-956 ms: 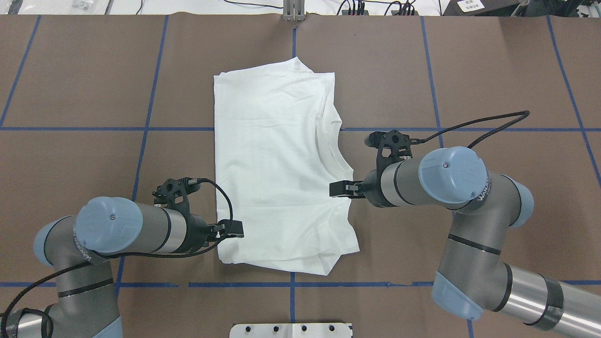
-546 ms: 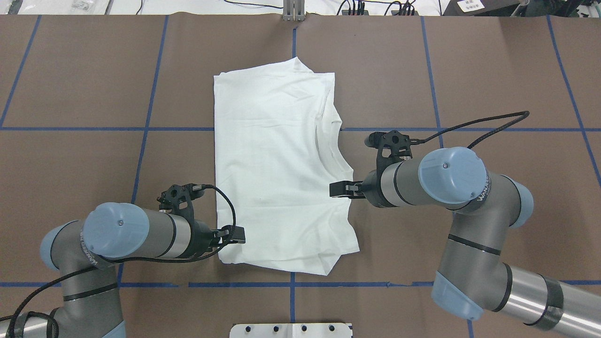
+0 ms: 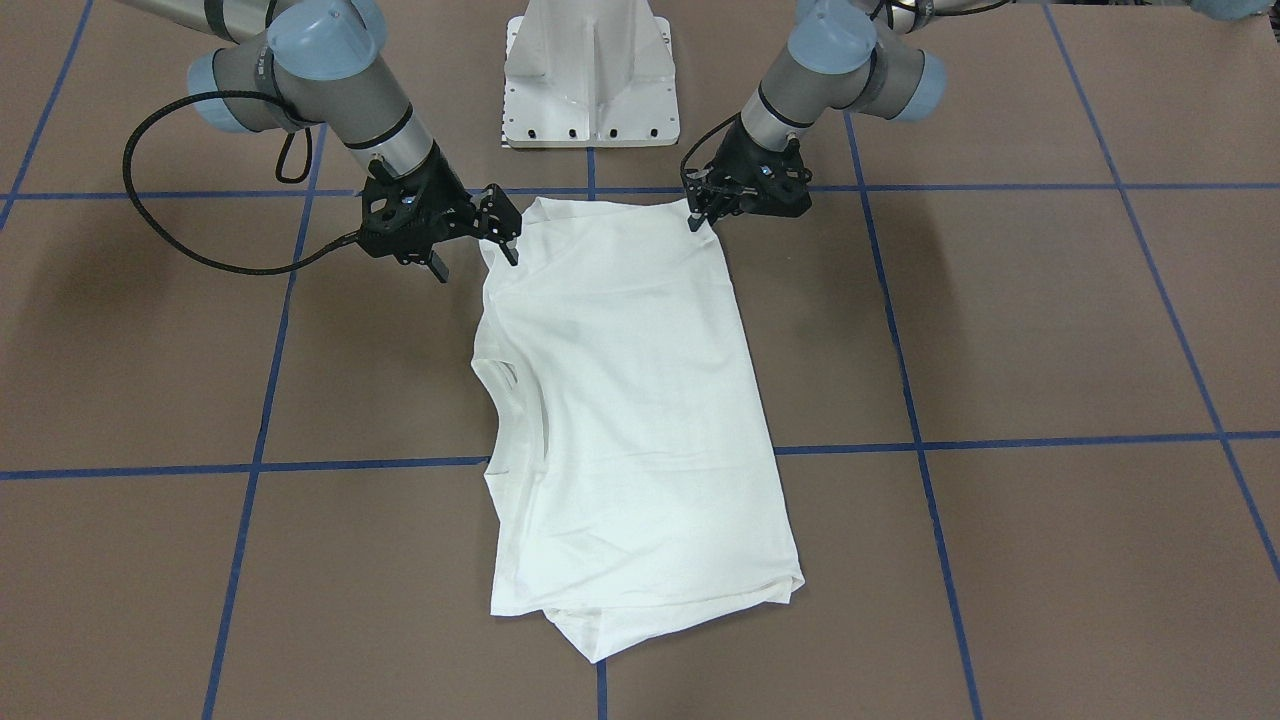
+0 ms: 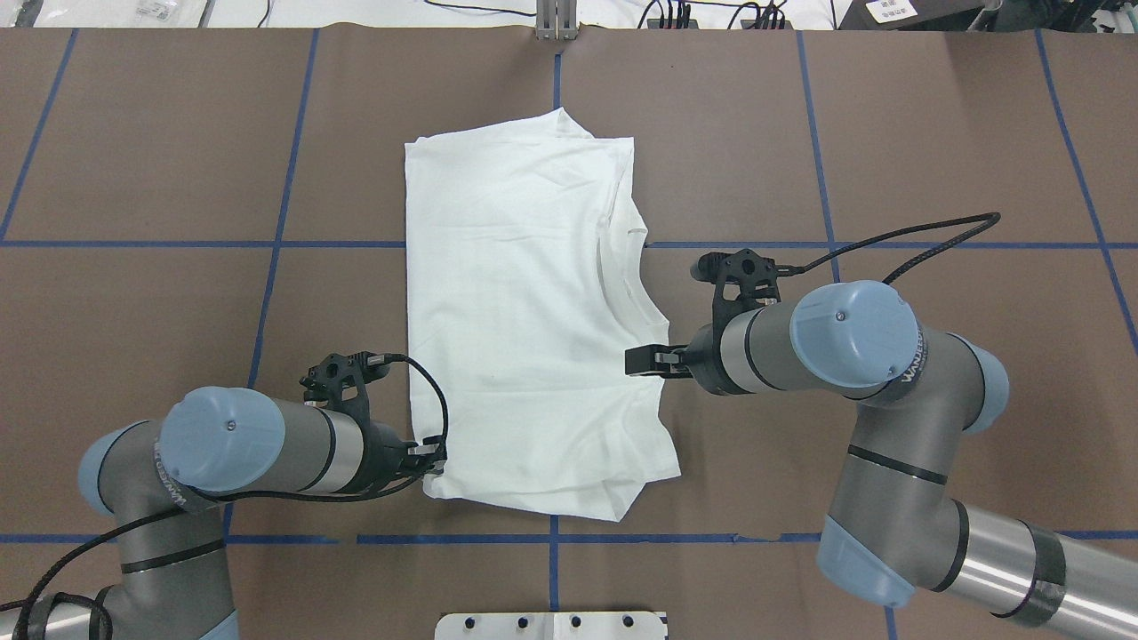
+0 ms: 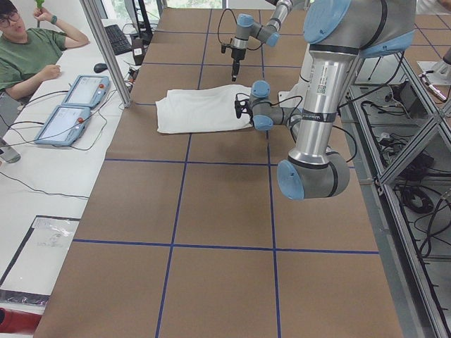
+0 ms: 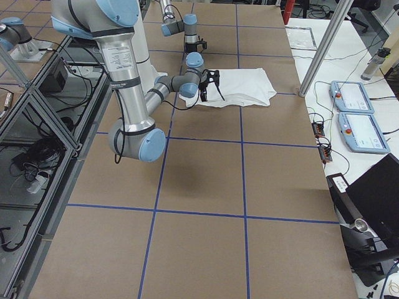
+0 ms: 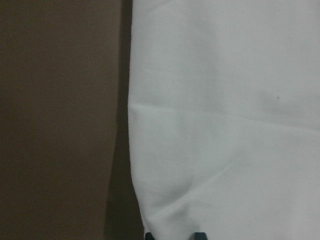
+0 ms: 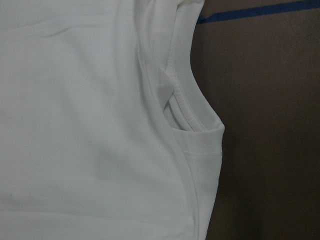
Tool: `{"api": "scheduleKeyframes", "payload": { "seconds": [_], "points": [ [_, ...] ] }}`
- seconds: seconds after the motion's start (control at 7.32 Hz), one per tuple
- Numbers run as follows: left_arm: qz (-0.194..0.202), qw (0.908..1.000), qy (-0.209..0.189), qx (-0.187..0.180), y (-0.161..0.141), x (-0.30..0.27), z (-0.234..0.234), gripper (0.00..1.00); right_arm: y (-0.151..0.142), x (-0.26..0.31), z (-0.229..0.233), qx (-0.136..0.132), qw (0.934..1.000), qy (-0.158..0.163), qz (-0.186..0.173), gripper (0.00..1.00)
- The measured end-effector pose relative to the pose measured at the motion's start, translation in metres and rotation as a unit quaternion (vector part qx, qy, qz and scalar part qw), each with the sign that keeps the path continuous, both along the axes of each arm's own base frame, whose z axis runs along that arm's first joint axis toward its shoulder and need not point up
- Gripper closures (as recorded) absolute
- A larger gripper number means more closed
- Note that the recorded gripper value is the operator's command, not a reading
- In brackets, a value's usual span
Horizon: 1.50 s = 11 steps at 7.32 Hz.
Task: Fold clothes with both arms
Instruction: 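Grasp the shirt edges nearest the robot with both grippers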
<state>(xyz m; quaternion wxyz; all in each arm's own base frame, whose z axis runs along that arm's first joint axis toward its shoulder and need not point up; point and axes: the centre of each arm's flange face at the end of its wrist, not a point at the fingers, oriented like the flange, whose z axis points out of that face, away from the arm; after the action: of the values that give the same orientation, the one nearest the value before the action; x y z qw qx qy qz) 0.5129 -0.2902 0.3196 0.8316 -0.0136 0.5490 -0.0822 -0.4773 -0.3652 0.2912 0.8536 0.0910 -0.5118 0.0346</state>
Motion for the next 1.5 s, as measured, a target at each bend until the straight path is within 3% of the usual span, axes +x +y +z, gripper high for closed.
{"api": "scheduleKeyframes", "payload": {
  "seconds": [0.14,0.27,0.55,0.82,1.09,1.23,1.5],
  "points": [
    [0.001,1.0,0.001,0.001,0.0,0.0,-0.001,1.0,0.002,-0.002,-0.001,-0.021,0.9997,0.004,0.007,0.01],
    [0.001,1.0,0.002,0.001,0.0,-0.001,-0.002,1.0,0.005,-0.005,-0.009,-0.071,0.997,0.012,0.027,0.01],
    [0.001,1.0,0.005,0.002,0.001,-0.001,-0.004,1.0,0.024,-0.021,-0.033,-0.188,0.9785,0.037,0.075,0.02],
    [0.001,1.0,0.008,0.002,0.001,-0.001,-0.008,1.0,0.057,-0.052,-0.036,-0.264,0.9567,0.048,0.113,0.05],
    [0.001,1.0,0.009,0.002,0.001,-0.002,-0.01,1.0,0.085,-0.074,-0.028,-0.314,0.9384,0.054,0.134,0.05],
    [0.001,0.9999,0.01,0.003,0.001,-0.002,-0.01,1.0,0.092,-0.082,-0.024,-0.326,0.9332,0.059,0.139,0.05],
    [0.001,0.9999,0.01,0.003,0.001,-0.002,-0.011,1.0,0.097,-0.102,-0.022,-0.33,0.9296,0.063,0.151,0.05]
  ]
}}
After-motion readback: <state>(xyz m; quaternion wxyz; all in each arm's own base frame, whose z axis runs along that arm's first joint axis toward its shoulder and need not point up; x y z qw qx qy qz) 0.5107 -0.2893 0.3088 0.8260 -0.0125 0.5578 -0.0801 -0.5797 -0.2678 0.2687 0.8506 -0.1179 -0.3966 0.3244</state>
